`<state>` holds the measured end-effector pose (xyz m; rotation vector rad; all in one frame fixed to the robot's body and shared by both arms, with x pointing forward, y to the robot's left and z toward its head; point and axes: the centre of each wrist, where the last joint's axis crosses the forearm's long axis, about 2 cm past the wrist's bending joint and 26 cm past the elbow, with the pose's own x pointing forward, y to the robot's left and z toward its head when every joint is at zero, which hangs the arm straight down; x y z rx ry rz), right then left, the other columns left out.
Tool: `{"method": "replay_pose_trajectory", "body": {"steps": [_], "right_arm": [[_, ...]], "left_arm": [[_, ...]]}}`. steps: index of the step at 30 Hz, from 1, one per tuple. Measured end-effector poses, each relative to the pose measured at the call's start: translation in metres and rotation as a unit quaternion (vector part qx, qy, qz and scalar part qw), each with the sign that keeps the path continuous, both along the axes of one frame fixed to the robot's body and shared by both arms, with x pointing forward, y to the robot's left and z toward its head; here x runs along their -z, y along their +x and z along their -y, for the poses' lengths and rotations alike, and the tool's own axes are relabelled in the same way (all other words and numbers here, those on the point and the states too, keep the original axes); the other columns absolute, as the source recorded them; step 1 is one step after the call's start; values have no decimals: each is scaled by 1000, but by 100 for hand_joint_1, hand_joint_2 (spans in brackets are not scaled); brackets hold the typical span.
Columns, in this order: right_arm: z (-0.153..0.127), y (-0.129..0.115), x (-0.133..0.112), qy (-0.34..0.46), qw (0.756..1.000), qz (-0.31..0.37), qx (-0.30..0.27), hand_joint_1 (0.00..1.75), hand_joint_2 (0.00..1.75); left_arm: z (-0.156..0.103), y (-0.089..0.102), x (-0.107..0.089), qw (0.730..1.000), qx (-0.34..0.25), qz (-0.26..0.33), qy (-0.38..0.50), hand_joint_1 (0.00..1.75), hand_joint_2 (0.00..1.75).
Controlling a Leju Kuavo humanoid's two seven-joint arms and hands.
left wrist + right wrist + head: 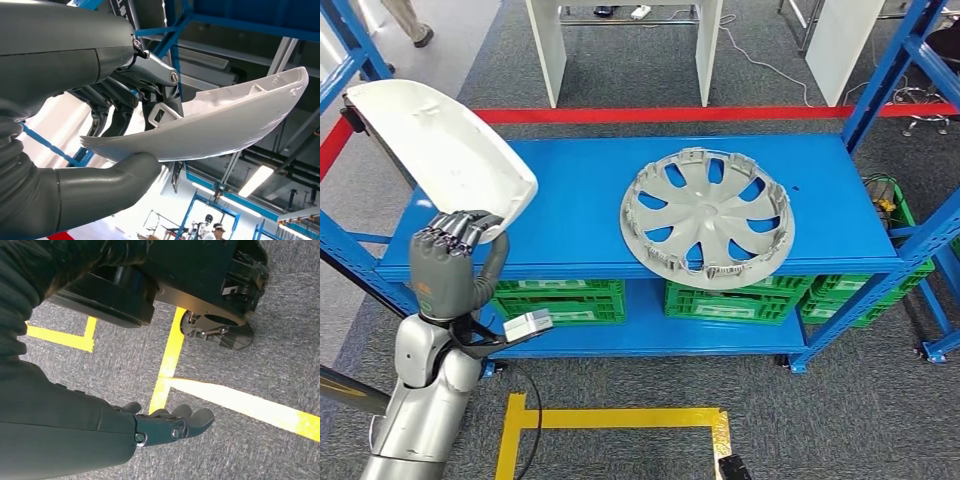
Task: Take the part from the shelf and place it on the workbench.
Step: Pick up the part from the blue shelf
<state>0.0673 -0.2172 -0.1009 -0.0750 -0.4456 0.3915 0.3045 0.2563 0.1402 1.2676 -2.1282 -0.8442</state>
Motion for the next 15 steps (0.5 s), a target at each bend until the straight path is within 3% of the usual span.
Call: {"method": "replay_pose_trajectory", "body": {"steps": [15], "right_arm": [[4, 6, -1, 1, 1000, 16, 3, 0, 175]], "left_arm": [[-13, 0, 2, 1000, -14, 0, 22, 175, 175]]}}
